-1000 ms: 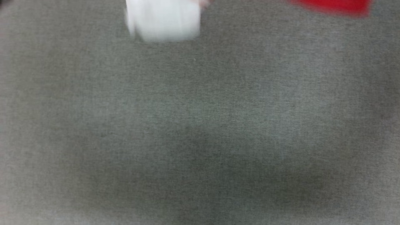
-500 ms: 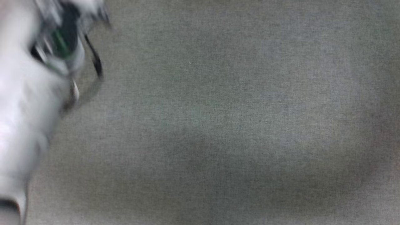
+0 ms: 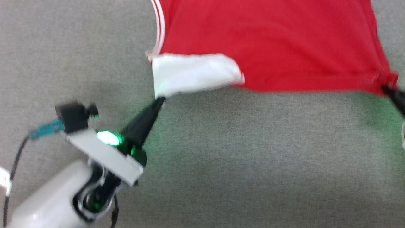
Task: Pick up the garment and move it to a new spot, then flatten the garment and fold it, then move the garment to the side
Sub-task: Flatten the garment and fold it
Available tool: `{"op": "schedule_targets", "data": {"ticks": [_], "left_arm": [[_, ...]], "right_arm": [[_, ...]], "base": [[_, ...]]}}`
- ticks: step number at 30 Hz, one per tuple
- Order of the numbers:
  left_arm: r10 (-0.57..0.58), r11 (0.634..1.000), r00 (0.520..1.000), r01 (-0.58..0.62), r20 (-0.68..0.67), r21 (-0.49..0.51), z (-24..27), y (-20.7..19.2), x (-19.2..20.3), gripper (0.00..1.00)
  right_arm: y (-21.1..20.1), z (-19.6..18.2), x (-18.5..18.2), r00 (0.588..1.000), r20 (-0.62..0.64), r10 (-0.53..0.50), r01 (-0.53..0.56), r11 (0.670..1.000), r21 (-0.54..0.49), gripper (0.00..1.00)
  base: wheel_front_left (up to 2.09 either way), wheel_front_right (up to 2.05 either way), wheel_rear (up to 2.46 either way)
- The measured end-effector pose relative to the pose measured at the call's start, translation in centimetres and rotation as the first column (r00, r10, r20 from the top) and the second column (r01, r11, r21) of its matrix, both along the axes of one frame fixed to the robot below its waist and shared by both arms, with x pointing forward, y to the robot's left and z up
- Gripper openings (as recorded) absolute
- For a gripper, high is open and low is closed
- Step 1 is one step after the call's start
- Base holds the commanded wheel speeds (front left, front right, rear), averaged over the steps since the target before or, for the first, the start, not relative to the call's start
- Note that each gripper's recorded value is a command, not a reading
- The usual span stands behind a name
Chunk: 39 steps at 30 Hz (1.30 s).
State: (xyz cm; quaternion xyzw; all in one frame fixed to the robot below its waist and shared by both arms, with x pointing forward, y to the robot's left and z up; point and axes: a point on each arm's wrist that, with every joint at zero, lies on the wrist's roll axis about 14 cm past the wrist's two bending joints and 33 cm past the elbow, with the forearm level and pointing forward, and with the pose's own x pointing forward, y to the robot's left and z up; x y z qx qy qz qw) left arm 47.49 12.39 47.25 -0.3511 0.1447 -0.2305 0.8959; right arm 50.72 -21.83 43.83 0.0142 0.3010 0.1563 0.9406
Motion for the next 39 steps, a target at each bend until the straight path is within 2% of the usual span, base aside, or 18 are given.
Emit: {"op": "schedule_targets", "data": {"ticks": [11,20,24,28,32,35,39], "left_arm": [[0.01,1.0,0.999,-0.009,-0.041,0.005,0.1,0.9,-7.8,0.0],[0.024,1.0,0.998,-0.024,-0.059,-0.005,1.5,0.7,-11.6,0.0],[-0.013,1.0,1.0,0.014,-0.027,0.019,2.1,0.3,-11.1,0.0],[-0.07,0.997,0.997,0.069,0.044,0.022,3.6,-0.5,-8.4,0.0],[-0.072,0.997,0.993,0.068,0.099,0.041,4.5,-0.3,-4.5,0.0],[-0.061,0.998,0.991,0.06,0.116,0.015,5.0,-0.4,-1.7,0.0],[-0.025,0.999,0.995,0.023,0.101,0.025,3.7,0.2,1.2,0.0]], "right_arm": [[-0.4,0.7,-9.6,0.994,-0.108,-0.005,0.005,1.0,0.002,0.0],[-1.3,2.2,-13.3,0.988,-0.135,-0.068,0.068,0.998,-0.005,0.0],[-1.3,2.5,-12.6,0.989,-0.118,-0.084,0.086,0.996,0.013,0.0],[-1.1,2.6,-10.5,0.992,-0.099,-0.076,0.079,0.996,0.028,0.0],[-1.1,3.1,-7.2,0.996,-0.053,-0.072,0.074,0.997,0.033,0.0],[-1.2,2.9,-5.2,0.996,-0.041,-0.074,0.076,0.996,0.037,0.0],[-1.4,1.6,-3.6,0.996,-0.041,-0.077,0.077,0.997,0.007,0.0]], "base": [[0.0,0.0,0.0],[0.0,0.0,0.0],[0.0,0.0,0.0],[0.0,0.0,0.0],[0.0,0.0,0.0],[0.0,0.0,0.0],[0.0,0.0,0.0]]}}
